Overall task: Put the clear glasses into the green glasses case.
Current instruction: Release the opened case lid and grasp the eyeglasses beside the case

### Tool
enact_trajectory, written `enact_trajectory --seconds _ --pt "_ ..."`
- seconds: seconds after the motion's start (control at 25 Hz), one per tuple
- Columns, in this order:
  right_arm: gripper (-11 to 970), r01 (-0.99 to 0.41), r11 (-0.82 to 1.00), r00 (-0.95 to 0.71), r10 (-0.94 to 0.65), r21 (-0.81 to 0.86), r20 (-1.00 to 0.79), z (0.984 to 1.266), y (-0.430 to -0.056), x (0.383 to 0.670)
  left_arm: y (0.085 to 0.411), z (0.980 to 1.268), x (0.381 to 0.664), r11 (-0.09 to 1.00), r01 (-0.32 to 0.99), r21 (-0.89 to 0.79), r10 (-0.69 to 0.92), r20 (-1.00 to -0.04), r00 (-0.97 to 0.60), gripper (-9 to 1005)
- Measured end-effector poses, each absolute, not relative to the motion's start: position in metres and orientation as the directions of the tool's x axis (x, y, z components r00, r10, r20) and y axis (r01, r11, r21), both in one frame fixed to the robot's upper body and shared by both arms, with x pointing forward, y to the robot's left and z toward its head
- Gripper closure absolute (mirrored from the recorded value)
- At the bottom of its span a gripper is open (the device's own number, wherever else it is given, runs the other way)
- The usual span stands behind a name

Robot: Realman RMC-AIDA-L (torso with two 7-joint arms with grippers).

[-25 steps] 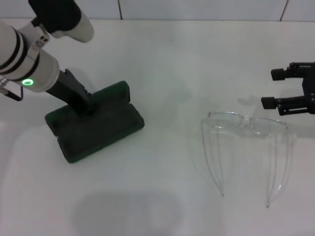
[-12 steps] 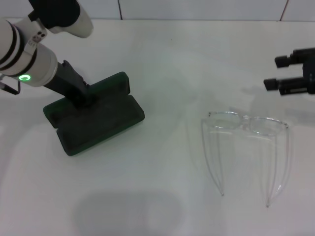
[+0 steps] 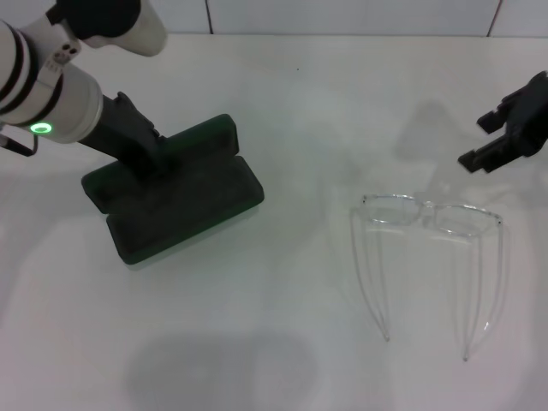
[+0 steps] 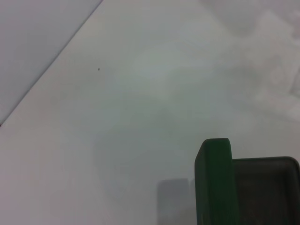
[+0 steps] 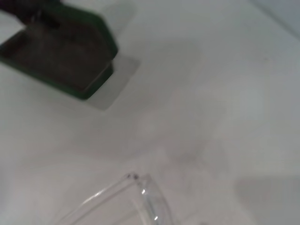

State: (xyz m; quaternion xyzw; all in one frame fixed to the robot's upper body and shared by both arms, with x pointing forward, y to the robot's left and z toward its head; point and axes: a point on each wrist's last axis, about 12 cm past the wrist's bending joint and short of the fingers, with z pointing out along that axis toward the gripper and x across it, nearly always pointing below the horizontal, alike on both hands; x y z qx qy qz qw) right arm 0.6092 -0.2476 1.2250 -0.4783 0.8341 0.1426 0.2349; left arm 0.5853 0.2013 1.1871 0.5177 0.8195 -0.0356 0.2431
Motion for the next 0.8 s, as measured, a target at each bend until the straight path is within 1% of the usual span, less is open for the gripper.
enact_trajectory --seconds 0.28,0.4,0.6,0.8 --pt "262 -0.916 0.402 -0.359 -0.813 0.005 -0.459 1.212 -0.216 0.612 0.199 1.185 0.582 0.465 0.868 0.175 0.822 -0.450 -0.350 791" --pt "266 -0.938 0.346 -0.313 -0.850 -0.001 -0.423 1.201 -0.203 0.611 0.200 1.184 0.579 0.467 0.867 0.176 0.822 -0.448 -0.352 791" --pt "327 -0.953 0.303 -0.275 -0.884 -0.015 -0.378 1.184 -0.189 0.611 0.202 1.185 0.574 0.473 0.860 0.190 0.818 -0.457 -0.349 791" --pt "359 -0.958 0.287 -0.265 -0.898 -0.011 -0.351 1.173 -0.183 0.611 0.203 1.186 0.573 0.478 0.857 0.193 0.815 -0.462 -0.351 791"
